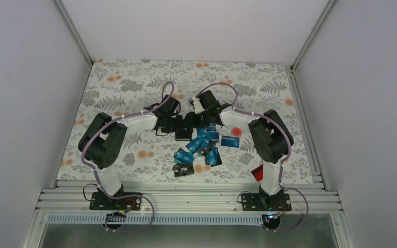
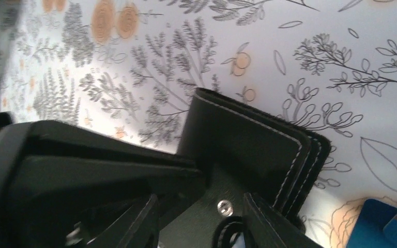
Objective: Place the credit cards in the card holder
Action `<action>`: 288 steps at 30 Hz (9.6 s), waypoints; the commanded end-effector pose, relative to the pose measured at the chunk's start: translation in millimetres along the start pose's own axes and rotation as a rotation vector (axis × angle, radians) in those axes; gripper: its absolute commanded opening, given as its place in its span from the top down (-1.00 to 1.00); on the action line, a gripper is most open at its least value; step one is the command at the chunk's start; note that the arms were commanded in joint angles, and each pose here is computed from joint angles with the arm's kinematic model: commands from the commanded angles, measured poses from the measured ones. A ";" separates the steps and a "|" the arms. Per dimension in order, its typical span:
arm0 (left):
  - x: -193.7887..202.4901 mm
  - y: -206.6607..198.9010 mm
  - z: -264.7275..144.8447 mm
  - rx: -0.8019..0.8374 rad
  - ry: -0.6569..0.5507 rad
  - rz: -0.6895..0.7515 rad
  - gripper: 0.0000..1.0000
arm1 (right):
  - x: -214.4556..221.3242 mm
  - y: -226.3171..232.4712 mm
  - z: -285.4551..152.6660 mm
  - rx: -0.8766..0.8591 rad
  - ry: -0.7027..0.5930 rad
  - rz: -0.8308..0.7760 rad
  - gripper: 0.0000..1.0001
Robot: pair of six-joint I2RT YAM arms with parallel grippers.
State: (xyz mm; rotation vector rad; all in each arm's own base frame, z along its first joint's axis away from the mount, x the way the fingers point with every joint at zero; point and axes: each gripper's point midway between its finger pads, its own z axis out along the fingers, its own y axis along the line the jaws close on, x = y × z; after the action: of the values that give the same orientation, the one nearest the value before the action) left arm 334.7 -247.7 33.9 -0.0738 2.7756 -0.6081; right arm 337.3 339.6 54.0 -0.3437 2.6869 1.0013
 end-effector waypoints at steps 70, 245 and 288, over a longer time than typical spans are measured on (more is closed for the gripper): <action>5.3 -46.9 0.9 0.033 0.119 -0.023 0.57 | 46.5 -45.9 -73.5 -0.107 -0.226 0.165 0.81; -91.2 47.0 -179.7 -0.318 -0.459 0.119 -1.00 | -77.0 49.3 -149.5 0.061 -0.418 -0.229 -1.00; -94.7 209.3 -214.9 -0.485 -1.221 0.215 -0.87 | -46.1 -198.3 -281.8 0.638 -1.107 -0.366 -0.99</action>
State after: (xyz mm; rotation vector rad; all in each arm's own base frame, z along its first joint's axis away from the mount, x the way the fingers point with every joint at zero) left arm 355.9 45.7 125.0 -0.2305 1.7670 0.2938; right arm 383.5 -13.8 129.0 0.0958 1.8114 -0.0347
